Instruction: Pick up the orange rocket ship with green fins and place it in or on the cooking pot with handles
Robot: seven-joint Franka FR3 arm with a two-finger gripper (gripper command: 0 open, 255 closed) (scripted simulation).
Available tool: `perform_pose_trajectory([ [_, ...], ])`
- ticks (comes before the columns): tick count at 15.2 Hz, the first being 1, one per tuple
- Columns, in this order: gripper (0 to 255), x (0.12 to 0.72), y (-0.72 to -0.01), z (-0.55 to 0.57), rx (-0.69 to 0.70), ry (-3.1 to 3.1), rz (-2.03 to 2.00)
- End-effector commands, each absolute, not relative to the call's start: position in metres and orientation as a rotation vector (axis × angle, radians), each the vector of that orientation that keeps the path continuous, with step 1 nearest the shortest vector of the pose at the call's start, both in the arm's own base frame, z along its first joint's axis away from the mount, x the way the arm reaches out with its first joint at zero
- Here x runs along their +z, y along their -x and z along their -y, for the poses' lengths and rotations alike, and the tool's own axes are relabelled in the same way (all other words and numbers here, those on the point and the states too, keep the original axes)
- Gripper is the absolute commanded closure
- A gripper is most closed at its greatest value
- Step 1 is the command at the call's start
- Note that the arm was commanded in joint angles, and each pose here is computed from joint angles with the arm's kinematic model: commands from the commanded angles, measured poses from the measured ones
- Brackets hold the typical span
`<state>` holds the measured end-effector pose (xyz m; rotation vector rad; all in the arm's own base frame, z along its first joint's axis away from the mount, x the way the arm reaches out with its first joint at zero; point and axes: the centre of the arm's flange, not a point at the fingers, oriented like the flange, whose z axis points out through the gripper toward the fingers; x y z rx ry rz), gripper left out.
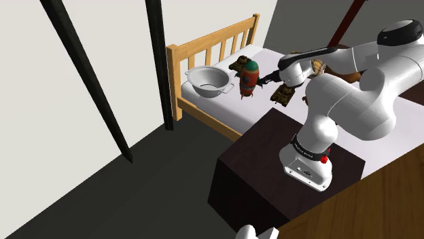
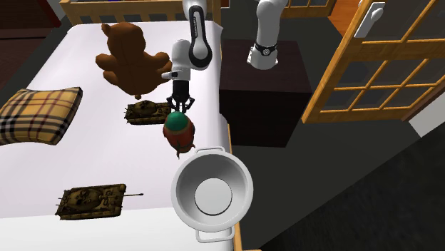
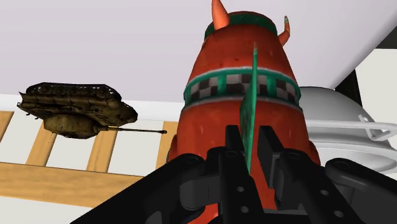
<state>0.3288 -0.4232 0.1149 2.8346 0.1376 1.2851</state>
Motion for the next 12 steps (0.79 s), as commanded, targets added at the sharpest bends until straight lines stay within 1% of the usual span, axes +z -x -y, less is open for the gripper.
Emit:
perform_pose_trajectory([
  [1,255,0.125,-0.329,0.423,1.285,-2.832,-0.138],
  [12,255,0.183,-0.329,0.423,1.285,-2.832,-0.138],
])
